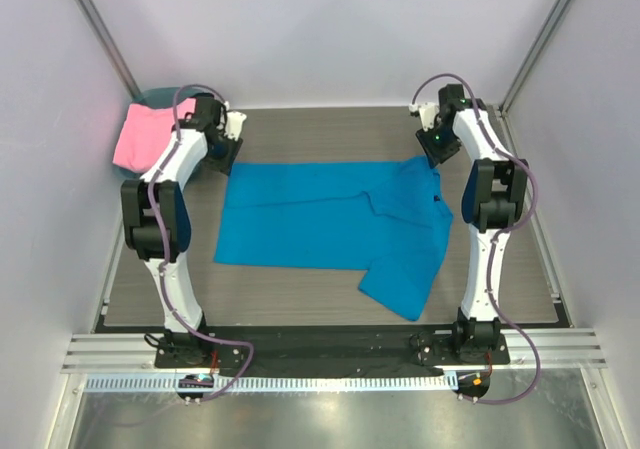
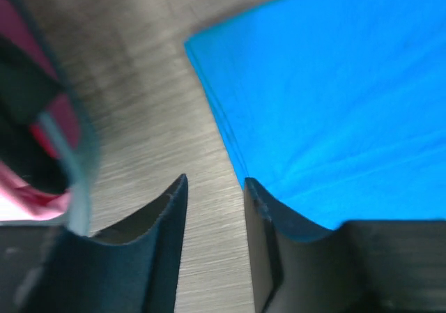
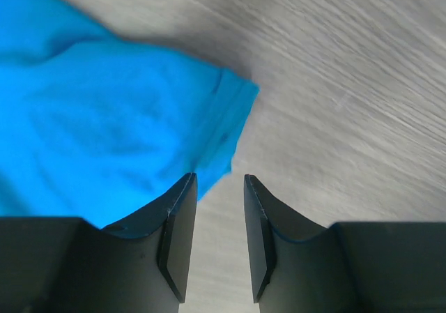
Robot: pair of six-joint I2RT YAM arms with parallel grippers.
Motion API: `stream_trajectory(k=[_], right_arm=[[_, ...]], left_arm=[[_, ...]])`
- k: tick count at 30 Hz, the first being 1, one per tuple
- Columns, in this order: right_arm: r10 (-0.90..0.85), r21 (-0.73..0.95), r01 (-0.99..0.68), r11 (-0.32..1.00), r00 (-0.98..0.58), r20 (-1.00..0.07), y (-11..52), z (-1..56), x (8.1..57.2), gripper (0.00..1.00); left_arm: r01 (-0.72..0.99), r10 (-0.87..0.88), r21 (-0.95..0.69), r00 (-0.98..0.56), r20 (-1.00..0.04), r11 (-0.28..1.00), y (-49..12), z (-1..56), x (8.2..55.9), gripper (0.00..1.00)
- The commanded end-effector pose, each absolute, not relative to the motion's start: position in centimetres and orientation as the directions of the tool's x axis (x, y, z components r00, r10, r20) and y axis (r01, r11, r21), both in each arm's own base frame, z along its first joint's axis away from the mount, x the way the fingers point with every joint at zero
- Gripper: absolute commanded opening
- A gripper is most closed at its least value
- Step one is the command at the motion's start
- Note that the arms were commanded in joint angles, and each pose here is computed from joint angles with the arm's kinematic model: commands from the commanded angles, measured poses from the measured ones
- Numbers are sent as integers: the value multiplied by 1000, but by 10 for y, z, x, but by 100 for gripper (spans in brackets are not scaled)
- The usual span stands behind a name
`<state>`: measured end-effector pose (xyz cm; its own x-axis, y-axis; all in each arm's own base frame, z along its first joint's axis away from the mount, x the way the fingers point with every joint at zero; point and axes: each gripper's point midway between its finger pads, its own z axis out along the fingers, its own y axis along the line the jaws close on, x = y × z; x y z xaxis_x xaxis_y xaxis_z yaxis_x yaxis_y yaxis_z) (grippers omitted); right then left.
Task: Fold and stack the t-shirts
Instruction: Fold the tshirt
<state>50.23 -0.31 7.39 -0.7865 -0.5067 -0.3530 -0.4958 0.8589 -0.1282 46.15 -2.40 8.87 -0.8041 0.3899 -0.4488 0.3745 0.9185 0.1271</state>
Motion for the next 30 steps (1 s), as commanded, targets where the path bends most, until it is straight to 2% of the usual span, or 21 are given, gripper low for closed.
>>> stream_trajectory(k=[1,7,13,20,27,28,30], right_arm=[[-452,-127,-439,889,-805,-383,-1,74,522,39],[-413,-108,-407,907,-813,-411,4,66,538,40],[-398,-75,-401,913,-833,-385,6,50,532,39],[-347,-47,-357,933,-858,-378,-5,36,536,38],[-299,-16,-317,948,-874,-383,-15,27,540,41],[-296,-9,-316,949,-877,-377,-16,25,539,40],[-294,1,-317,949,-883,-366,-16,18,537,26]], left_arm=[[357,358,88,-820,-447,930,-25,93,468,41],[358,363,94,-831,-421,929,-22,77,472,36],[369,373,86,-849,-375,926,-20,56,466,32],[378,384,85,-859,-340,922,-17,38,466,20],[385,393,90,-868,-304,919,-15,24,462,17],[388,396,90,-866,-304,917,-15,24,462,17],[389,397,90,-868,-297,917,-14,20,462,14]])
